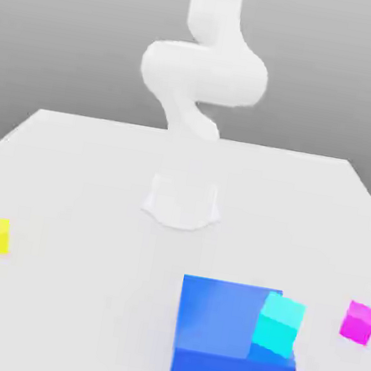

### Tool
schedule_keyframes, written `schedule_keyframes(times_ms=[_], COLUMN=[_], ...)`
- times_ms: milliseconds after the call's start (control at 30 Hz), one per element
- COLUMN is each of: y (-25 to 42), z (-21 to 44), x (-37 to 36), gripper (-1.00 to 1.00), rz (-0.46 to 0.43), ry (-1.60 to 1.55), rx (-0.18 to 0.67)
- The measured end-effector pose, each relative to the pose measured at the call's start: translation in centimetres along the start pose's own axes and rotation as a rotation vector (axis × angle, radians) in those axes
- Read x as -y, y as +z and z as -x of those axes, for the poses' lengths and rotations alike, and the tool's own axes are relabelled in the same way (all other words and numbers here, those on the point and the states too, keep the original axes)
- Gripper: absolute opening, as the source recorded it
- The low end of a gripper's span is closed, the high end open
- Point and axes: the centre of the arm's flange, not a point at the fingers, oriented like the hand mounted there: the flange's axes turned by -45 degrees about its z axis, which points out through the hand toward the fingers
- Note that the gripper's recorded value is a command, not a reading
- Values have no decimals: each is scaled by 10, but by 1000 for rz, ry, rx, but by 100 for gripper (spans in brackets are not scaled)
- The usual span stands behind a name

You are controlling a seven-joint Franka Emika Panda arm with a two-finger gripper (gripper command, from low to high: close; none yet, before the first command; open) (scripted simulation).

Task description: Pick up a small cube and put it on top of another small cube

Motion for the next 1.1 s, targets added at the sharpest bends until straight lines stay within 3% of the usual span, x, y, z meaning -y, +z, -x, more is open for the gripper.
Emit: schedule_keyframes(times_ms=[333,600,733,933,967,1100], y=[188,255,269,312,318,318], z=[100,273,368,423,428,428], x=[-180,-306,-333,-338,-337,-337], gripper=[0,0,0,0,-100,-100], rz=[213,367,422,434,434,434], ry=[438,840,1020,1051,1052,1052], rx=[292,499,598,621,622,622])
